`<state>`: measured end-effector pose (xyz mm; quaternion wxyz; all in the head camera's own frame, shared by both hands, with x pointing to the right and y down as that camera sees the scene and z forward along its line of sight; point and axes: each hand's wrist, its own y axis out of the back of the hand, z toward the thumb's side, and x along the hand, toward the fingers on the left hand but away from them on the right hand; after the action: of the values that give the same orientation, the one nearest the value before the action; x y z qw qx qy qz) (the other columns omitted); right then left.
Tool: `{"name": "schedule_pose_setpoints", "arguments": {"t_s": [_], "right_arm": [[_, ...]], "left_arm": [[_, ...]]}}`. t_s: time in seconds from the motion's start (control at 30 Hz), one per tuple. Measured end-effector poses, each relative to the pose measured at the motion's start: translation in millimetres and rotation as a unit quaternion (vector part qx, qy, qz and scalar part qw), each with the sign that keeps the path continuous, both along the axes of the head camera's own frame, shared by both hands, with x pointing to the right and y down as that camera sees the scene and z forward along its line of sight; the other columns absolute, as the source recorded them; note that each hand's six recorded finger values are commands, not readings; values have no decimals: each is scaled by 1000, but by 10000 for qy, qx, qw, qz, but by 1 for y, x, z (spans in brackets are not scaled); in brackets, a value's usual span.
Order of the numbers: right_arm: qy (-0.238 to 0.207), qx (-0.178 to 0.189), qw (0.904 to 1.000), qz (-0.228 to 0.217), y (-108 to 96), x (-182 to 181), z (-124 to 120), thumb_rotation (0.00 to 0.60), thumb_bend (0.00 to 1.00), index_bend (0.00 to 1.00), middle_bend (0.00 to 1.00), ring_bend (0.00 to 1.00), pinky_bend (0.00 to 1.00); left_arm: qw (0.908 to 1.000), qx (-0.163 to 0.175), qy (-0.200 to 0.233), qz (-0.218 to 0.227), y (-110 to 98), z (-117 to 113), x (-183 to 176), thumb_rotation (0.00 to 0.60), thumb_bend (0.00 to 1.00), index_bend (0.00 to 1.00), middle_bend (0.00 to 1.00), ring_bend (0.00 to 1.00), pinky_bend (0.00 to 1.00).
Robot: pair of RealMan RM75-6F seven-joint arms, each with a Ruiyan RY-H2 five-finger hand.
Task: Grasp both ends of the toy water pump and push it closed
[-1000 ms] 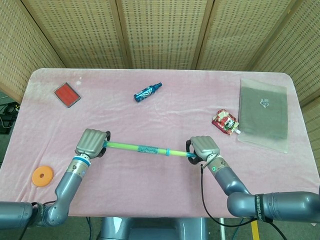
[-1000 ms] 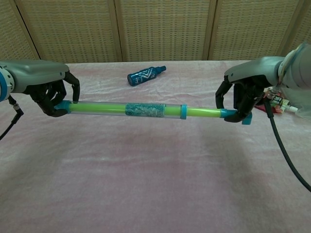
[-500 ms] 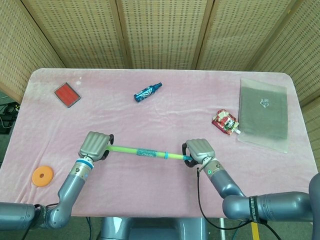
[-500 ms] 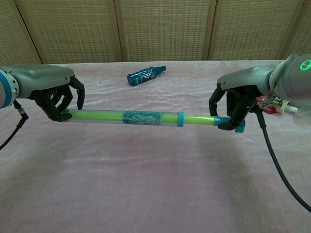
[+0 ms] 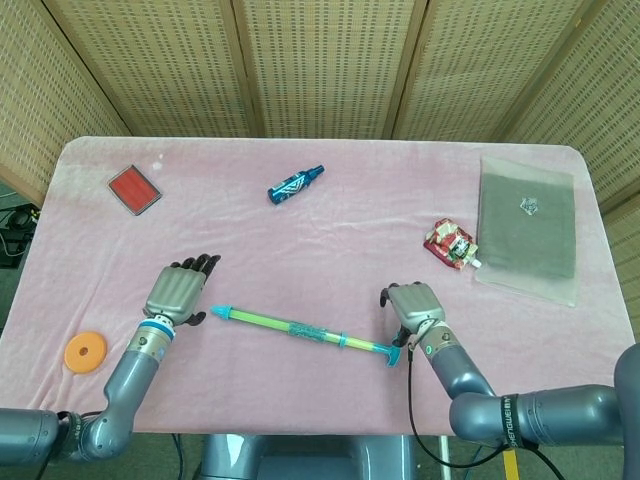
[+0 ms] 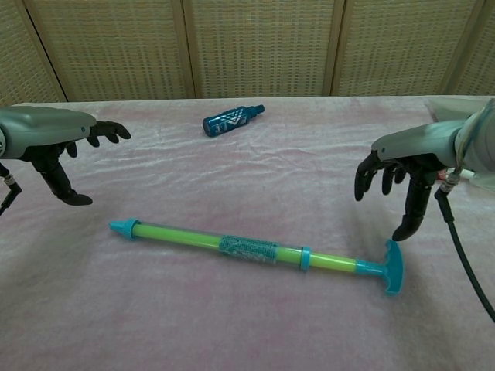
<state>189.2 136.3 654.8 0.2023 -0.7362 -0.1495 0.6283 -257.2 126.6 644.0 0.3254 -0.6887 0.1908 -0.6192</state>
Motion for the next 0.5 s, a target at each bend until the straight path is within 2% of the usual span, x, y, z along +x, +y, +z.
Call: {"name": "schedule_pose_setpoints", "arguments": {"t_s": [0.17,0.3,0.5], "right_arm": [[8,246,9997,17,-3,9,-5,600,225,118,0,0,0],[-57,613,9981,-16,-5,17,-13,600,219,118,0,0,0],[-292,1321,9908,-31,4,39,-27,600,214,102,0,0,0]], "left_arm": [[9995,84,283,-149,2,-9,-6,600,237,0,0,0,26],[9980,255,535,-234,7,-19,-13,600,237,0,0,0,10],[9931,774,866,-160,20,-37,-27,600,237,0,0,0,0]]}}
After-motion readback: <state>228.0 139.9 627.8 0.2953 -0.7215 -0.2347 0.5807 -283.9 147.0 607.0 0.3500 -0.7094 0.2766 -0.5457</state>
